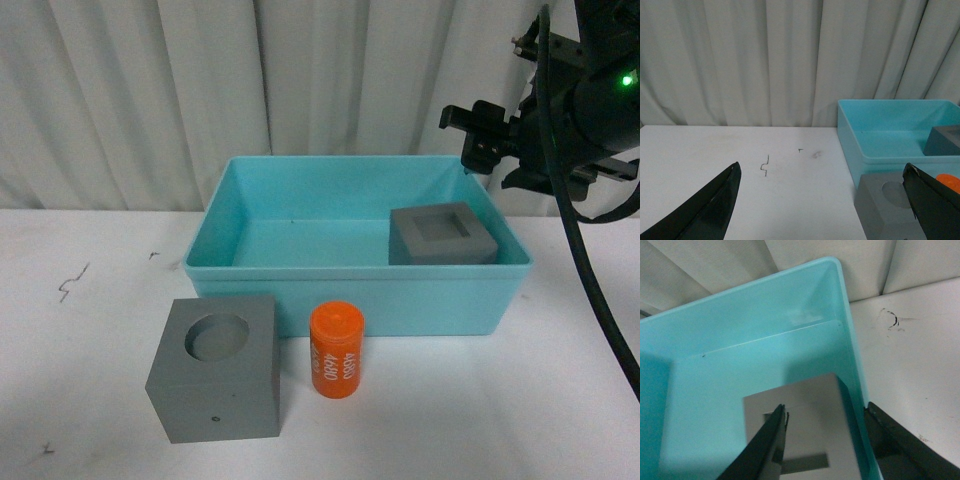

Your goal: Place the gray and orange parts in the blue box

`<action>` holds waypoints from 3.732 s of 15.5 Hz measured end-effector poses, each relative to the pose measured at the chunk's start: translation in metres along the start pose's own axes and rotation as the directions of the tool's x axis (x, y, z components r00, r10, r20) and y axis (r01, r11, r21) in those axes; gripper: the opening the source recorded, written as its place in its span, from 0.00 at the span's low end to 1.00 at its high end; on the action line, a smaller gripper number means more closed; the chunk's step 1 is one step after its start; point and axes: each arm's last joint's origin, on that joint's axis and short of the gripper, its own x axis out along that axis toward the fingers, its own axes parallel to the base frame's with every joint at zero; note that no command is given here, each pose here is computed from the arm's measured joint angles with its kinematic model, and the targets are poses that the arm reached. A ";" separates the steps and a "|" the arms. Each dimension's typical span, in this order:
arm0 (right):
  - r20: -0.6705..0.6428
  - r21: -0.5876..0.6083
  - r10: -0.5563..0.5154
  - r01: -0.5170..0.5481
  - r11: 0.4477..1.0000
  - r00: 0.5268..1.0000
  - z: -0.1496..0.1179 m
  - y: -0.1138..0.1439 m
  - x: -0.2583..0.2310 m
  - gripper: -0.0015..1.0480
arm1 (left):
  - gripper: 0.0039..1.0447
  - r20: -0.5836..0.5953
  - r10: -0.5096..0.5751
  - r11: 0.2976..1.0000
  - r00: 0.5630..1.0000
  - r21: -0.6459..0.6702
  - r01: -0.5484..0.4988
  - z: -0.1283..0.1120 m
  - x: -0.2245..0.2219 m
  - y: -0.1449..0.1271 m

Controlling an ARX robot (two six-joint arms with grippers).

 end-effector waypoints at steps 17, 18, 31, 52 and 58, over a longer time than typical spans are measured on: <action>0.631 -0.199 0.051 0.098 0.975 0.774 -0.051 0.001 -0.247 0.55 | 0.94 0.000 0.001 1.000 1.000 0.000 -0.001 0.000 0.000 0.000; 0.648 -0.210 0.036 0.133 0.969 0.761 -0.076 -0.018 -0.257 0.42 | 0.94 0.000 0.000 1.000 1.000 0.000 0.000 0.000 0.000 0.000; 0.634 -0.246 0.034 0.160 0.956 0.772 -0.166 -0.088 -0.262 0.02 | 0.94 0.000 0.000 1.000 1.000 0.000 0.000 0.000 0.000 0.000; 0.639 -0.247 0.036 0.160 0.956 0.769 -0.200 -0.094 -0.276 0.19 | 0.94 0.000 0.000 1.000 1.000 0.000 0.000 0.000 0.000 0.000; 0.639 -0.247 0.036 0.160 0.956 0.769 -0.200 -0.094 -0.276 0.93 | 0.94 0.000 0.000 1.000 1.000 0.000 0.000 0.000 0.000 0.000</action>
